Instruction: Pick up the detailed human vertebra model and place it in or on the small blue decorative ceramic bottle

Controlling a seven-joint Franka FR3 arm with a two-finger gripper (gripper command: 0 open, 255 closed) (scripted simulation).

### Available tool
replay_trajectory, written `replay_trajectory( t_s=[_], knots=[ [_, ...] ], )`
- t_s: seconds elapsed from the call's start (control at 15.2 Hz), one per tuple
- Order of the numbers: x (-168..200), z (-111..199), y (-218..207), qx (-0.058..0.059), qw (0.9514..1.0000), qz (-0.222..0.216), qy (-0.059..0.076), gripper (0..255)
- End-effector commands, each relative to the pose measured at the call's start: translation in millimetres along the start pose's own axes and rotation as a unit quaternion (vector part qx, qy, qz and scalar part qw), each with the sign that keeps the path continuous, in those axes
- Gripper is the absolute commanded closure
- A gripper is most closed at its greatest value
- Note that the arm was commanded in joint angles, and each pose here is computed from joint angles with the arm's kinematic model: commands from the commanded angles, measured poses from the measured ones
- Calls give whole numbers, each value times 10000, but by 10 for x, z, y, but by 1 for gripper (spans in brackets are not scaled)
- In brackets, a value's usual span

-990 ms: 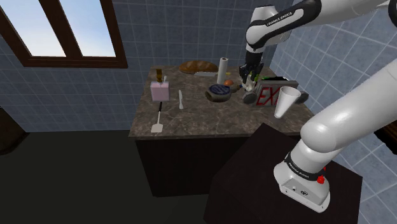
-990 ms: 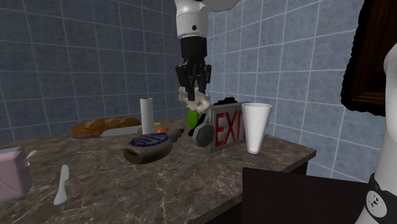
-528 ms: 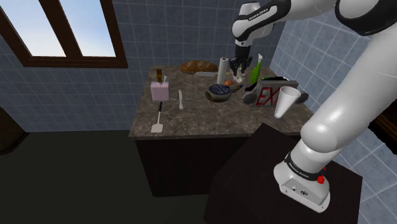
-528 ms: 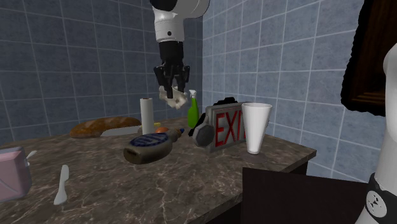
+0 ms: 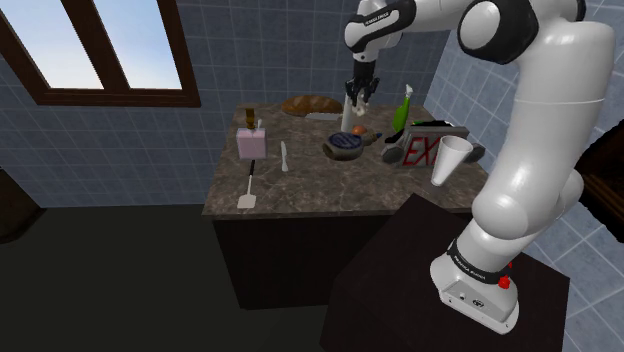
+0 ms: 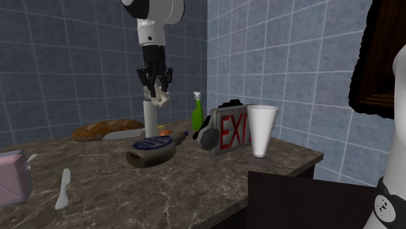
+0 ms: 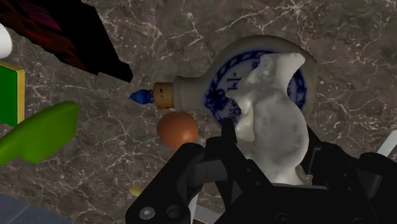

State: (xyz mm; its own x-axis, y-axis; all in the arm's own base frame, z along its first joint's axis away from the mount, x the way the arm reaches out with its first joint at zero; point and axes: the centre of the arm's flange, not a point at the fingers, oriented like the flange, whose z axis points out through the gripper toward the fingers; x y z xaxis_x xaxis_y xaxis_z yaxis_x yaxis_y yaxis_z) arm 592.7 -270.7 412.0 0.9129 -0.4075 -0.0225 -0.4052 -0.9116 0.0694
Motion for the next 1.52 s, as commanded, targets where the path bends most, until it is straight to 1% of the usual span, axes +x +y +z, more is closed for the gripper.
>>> replay_trajectory(
  t_s=[0.0, 0.92, 1.45],
  knots=[
    [248, -9, 9, 2, 10000, 0, 3, 255],
    [264, 728, -42, 2, 10000, 0, 3, 255],
    [265, 748, -44, 2, 10000, 0, 3, 255]
  ],
)
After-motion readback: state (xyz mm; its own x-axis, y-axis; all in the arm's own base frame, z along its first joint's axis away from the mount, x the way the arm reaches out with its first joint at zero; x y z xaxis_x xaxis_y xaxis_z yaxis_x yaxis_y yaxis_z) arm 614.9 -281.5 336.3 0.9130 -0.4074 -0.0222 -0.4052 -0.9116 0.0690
